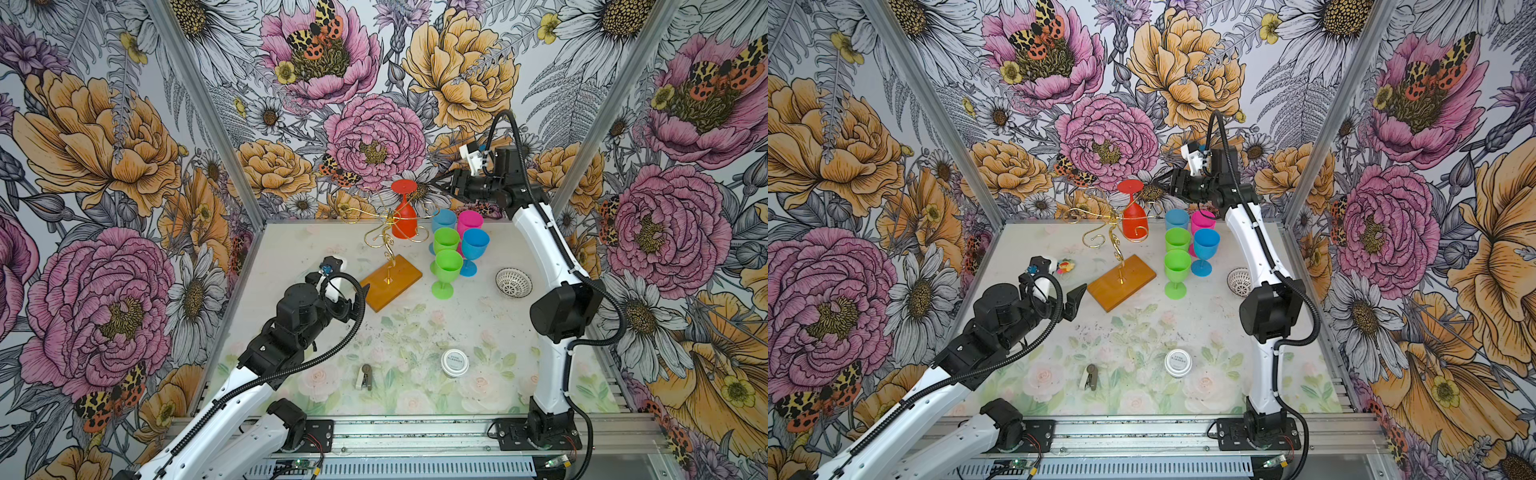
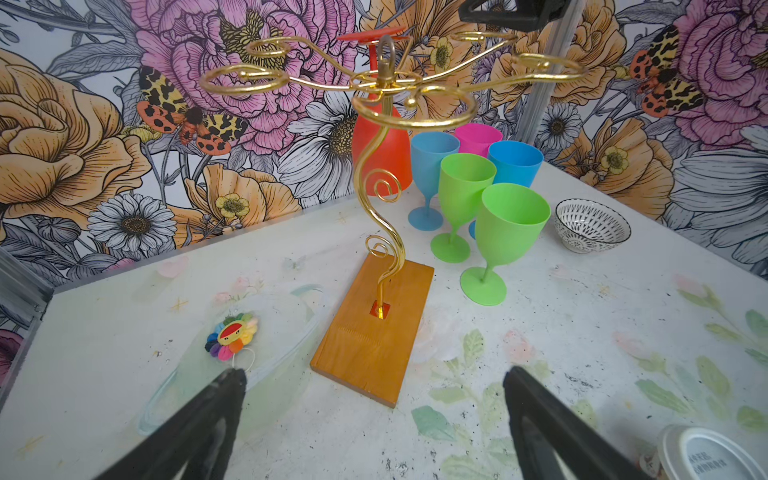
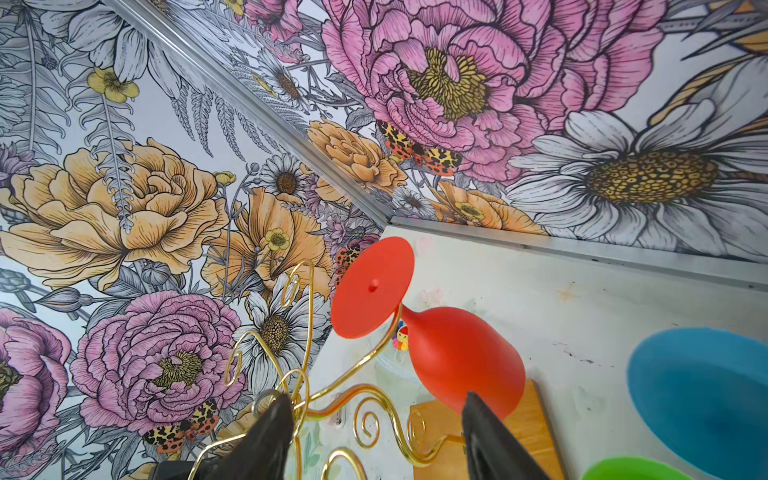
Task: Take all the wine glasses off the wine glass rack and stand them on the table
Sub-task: 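Open the right gripper and raise it off the green glass, then move the right gripper to the red glass foot and close on it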
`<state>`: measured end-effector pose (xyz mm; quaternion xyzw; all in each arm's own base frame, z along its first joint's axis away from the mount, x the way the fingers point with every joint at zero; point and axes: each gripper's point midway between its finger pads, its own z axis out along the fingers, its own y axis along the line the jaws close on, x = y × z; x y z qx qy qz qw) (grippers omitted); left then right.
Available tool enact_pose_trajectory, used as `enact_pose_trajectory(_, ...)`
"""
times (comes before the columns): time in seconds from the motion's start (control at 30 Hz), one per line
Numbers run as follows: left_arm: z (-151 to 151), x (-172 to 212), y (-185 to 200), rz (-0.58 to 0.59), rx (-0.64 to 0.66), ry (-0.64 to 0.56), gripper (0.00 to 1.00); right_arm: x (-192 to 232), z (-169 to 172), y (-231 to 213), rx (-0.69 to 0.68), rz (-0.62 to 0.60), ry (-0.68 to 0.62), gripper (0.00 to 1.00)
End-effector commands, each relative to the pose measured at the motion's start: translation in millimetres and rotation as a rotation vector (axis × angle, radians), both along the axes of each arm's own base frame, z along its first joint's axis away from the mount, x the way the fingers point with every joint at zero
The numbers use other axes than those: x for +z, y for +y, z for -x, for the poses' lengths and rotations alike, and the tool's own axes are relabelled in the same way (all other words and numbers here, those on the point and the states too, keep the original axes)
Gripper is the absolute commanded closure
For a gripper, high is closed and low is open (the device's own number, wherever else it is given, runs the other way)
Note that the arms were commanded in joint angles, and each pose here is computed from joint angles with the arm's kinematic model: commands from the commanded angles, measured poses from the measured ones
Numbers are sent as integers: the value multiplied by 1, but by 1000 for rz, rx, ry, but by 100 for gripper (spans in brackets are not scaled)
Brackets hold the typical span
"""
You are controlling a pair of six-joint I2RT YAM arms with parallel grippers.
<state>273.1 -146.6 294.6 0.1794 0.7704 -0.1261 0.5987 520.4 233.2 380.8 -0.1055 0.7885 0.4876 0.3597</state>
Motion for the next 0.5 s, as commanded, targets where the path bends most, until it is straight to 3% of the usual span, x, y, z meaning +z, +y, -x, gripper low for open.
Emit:
enact_pose_trajectory(0.0,3,4,1,26,-7,-9,1,8,-1,15,52,-50,5,35)
enact_pose_trajectory(0.47,6,9,3,34,-12,-23,1,-17,-24,41,60,-69,47,40)
